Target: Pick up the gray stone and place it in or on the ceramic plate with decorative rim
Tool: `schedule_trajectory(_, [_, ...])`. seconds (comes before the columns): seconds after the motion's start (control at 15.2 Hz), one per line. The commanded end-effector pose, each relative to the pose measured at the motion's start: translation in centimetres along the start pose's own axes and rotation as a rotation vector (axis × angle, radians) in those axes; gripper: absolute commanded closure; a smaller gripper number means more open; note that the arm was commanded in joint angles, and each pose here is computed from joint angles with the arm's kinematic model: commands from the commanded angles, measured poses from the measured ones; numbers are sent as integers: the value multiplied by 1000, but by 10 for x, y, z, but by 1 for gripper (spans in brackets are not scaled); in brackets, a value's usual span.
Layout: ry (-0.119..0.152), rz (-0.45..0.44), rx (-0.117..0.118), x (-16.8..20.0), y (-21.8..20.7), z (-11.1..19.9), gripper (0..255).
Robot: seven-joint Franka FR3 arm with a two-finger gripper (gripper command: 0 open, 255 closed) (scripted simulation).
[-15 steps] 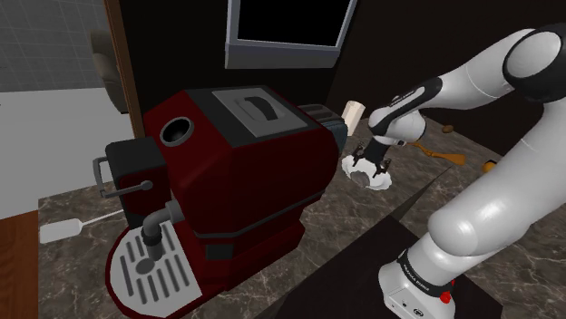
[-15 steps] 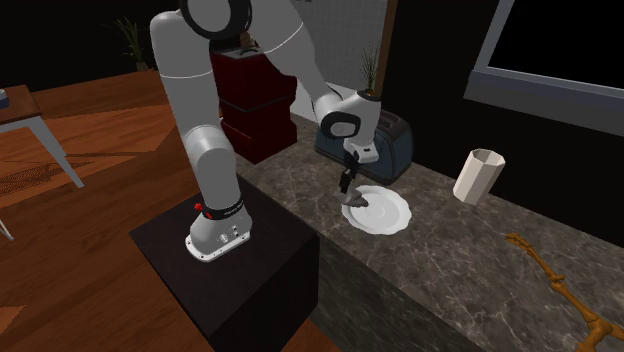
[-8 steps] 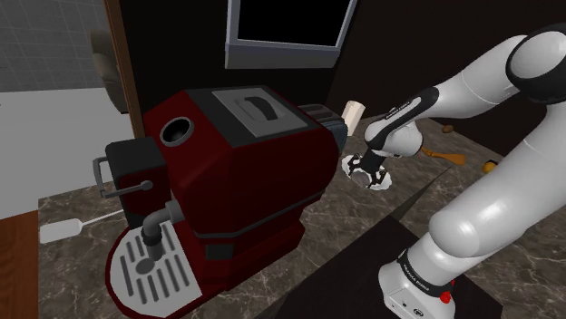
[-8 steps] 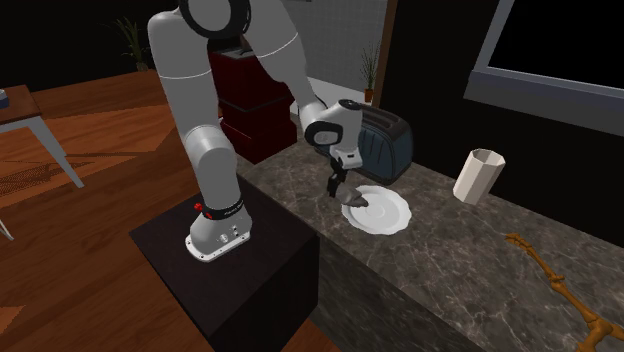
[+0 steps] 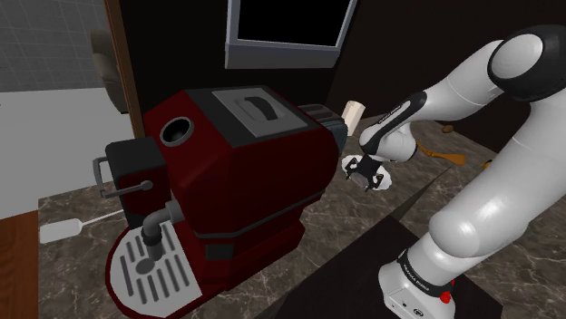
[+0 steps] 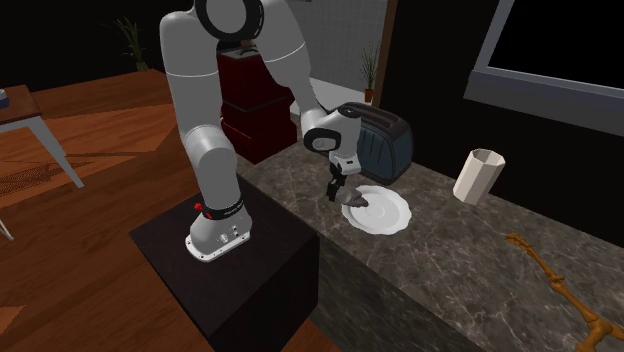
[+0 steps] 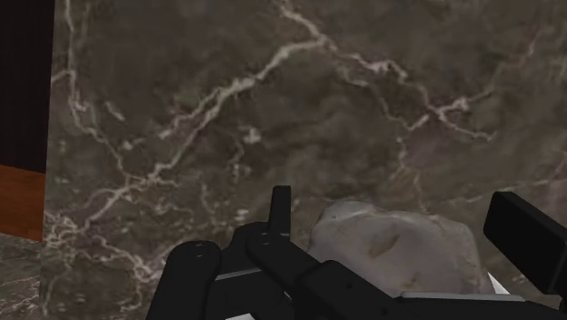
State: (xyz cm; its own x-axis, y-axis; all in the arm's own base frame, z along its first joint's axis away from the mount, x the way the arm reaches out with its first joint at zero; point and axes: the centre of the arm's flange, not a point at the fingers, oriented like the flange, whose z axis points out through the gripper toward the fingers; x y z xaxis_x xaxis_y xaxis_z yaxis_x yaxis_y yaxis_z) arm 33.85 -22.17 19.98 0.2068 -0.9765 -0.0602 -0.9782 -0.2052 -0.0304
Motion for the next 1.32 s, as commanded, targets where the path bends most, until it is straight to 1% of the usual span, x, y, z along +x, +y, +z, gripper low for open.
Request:
schedule_trajectory(0.0, [0,0,0,0,0,0,0])
schedule_trajectory(0.13, [0,0,0,0,0,0,0])
schedule_trajectory(0.2, [0,0,0,0,0,0,255])
schedule_trajectory(0.79, [0,0,0,0,0,0,255])
schedule_trajectory(1.25, [0,0,0,-2,-1,-37,255])
